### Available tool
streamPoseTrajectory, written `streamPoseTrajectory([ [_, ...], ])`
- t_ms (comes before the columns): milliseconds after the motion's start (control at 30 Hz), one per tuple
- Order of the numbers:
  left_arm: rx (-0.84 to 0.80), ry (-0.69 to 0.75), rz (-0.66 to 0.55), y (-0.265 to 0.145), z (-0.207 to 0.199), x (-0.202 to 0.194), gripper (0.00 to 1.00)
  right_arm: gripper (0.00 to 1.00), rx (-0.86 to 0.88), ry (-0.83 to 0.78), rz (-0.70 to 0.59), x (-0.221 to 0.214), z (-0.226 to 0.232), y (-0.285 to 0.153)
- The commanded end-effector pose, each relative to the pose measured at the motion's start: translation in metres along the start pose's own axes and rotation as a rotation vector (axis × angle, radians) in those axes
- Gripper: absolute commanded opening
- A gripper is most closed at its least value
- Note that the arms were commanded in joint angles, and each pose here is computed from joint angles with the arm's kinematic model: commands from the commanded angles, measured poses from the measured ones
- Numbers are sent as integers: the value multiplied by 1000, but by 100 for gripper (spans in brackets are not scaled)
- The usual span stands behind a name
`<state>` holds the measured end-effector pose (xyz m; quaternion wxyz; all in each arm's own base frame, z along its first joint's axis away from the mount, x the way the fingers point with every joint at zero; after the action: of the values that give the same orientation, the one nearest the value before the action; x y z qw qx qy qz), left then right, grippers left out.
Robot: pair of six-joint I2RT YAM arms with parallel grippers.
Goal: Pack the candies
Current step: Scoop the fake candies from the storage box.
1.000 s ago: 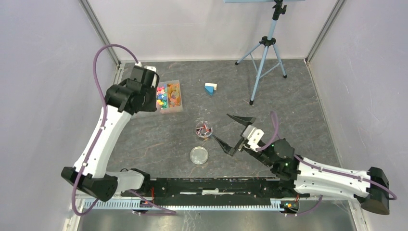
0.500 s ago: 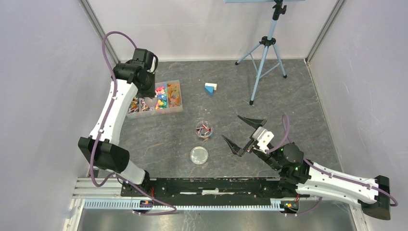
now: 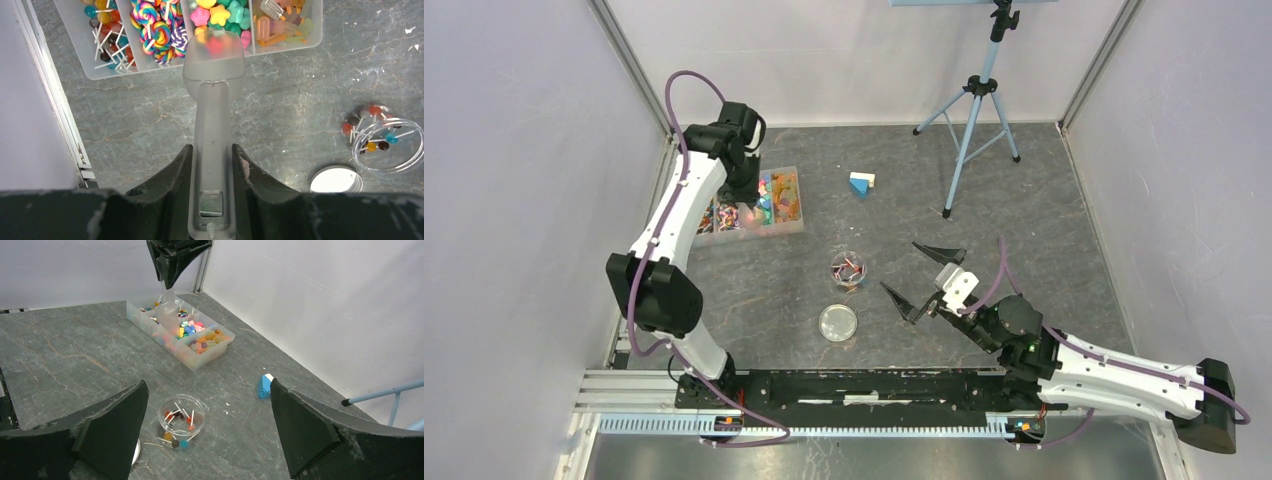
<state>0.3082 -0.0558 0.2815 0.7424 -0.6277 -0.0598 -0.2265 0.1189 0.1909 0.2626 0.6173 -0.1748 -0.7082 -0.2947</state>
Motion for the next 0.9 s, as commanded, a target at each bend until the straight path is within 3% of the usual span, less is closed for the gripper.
streamPoseTrajectory([
  [0,7,32,-25,10,6,12,2,98,-3,22,-39,10,0,3],
  [867,38,2,-39,56,2,-29,2,98,5,56,-42,14,2,4],
])
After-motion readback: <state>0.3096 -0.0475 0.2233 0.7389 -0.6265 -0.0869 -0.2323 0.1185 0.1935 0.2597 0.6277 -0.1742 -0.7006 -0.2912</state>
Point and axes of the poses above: each gripper's point midway between its finger pads, its own y axis out along the fingers, its own z axis along the line the jaws close on, x = y × z, the point moved 8 cm from there along -y, back along the fingers, and after that the axes turned 12 degrees about y, right-handed, at the moved point
